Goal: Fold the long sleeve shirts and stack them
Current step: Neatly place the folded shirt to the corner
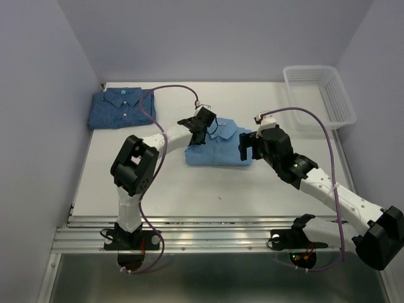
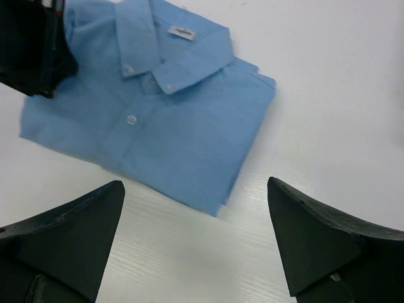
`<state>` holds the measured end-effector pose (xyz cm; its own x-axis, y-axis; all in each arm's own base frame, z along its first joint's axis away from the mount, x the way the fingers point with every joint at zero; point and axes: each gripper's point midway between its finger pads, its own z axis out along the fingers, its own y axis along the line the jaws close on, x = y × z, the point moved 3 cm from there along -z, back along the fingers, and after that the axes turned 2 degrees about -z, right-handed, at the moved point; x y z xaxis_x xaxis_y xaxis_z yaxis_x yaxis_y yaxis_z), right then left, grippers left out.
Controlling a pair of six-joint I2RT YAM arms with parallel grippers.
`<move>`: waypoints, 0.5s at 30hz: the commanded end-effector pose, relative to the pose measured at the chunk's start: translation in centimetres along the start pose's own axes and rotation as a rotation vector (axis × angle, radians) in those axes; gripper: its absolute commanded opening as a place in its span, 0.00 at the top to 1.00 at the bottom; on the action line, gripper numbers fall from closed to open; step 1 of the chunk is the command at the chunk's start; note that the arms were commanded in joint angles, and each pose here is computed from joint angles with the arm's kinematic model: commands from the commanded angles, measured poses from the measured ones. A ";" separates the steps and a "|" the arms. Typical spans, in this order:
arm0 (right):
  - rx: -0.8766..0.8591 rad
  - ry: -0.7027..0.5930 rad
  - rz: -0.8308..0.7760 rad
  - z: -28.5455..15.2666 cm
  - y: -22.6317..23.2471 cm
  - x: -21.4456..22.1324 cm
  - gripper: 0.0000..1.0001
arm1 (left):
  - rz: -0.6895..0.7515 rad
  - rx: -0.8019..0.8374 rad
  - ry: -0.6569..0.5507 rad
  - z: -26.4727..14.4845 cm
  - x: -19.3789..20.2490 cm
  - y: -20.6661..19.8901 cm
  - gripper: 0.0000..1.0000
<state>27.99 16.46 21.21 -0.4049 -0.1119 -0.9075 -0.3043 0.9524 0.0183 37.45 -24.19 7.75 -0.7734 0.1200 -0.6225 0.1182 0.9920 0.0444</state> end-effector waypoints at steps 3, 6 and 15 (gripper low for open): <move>0.083 -0.082 -0.014 -0.2 -1.4 -1.7 0.00 | 0.315 -0.372 -0.169 -3.6 -7.0 6.7 1.00; 0.095 -0.083 -0.028 -0.2 -1.6 -1.6 0.00 | 0.399 -0.454 -0.200 -4.5 -9.3 8.4 1.00; 0.139 -0.086 -0.045 -0.1 -2.3 -1.7 0.00 | 0.429 -0.677 -0.245 -7.3 -15.1 17.0 1.00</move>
<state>28.52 14.84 21.15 -0.3811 -0.1574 -0.9110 -0.2347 0.9696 -0.0694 44.56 -12.96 15.51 -0.6303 0.5657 -0.5317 0.1001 0.7384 0.6669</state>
